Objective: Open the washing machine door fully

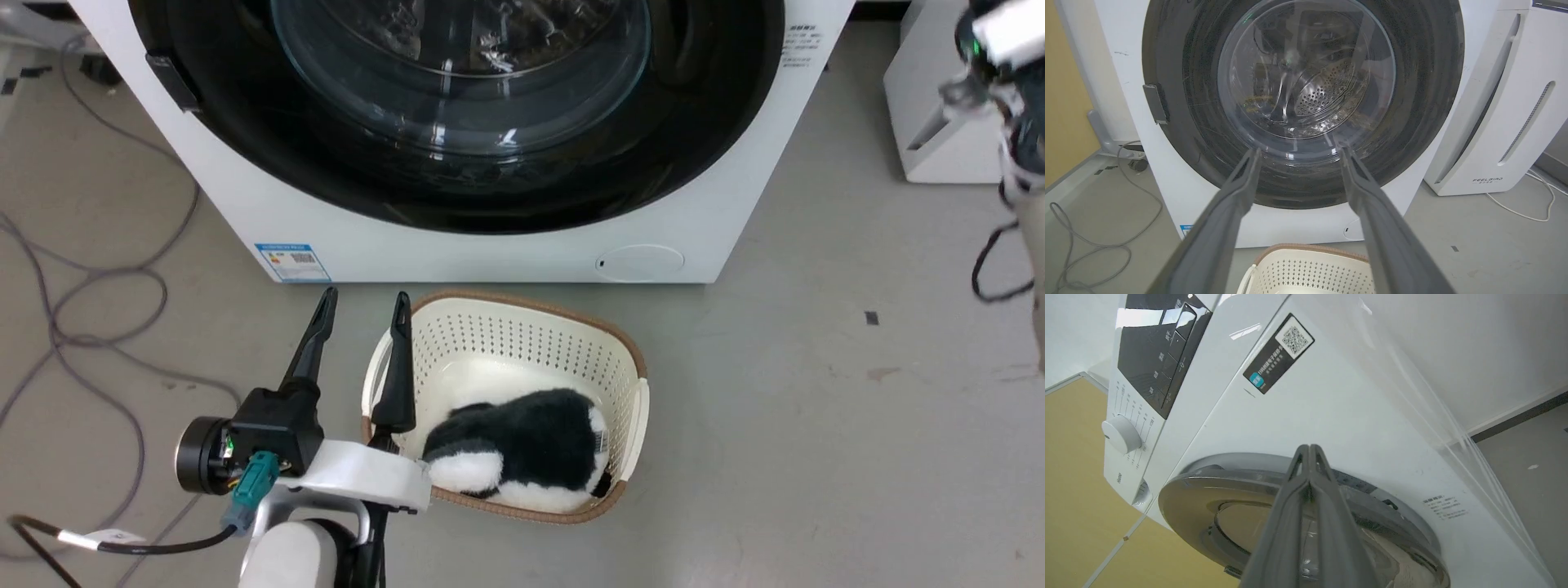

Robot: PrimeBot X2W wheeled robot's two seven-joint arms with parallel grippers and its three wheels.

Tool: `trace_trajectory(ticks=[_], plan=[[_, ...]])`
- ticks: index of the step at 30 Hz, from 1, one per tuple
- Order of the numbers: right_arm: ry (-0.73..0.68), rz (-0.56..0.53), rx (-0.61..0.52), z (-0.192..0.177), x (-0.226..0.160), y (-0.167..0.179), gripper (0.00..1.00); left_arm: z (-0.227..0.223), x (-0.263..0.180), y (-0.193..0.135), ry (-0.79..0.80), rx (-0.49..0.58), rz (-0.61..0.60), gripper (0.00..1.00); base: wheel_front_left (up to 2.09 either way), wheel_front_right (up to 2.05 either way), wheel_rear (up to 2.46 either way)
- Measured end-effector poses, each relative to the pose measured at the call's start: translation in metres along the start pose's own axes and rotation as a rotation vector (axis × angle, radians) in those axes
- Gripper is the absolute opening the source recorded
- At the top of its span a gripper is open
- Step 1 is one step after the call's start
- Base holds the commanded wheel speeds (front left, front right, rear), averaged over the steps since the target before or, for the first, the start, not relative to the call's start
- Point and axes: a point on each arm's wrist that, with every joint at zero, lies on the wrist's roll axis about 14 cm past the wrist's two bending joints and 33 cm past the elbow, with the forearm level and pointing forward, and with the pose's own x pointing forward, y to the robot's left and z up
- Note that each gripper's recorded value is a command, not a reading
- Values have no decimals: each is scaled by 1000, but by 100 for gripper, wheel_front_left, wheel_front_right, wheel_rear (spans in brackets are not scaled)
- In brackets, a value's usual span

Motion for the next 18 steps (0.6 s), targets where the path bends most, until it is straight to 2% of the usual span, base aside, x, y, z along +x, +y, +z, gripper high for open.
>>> trace_trajectory(ticks=[5,12,18], plan=[[102,21,1,-13,19,12,0,-6,5,0,4,-2,-2,100,0,0,0],[284,-10,-8,-50,27,2,0,-11,12,-3,3,-5,-12,100,0,0,0],[326,6,10,-52,45,13,0,-15,18,-4,-3,-17,-15,100,0,0,0]])
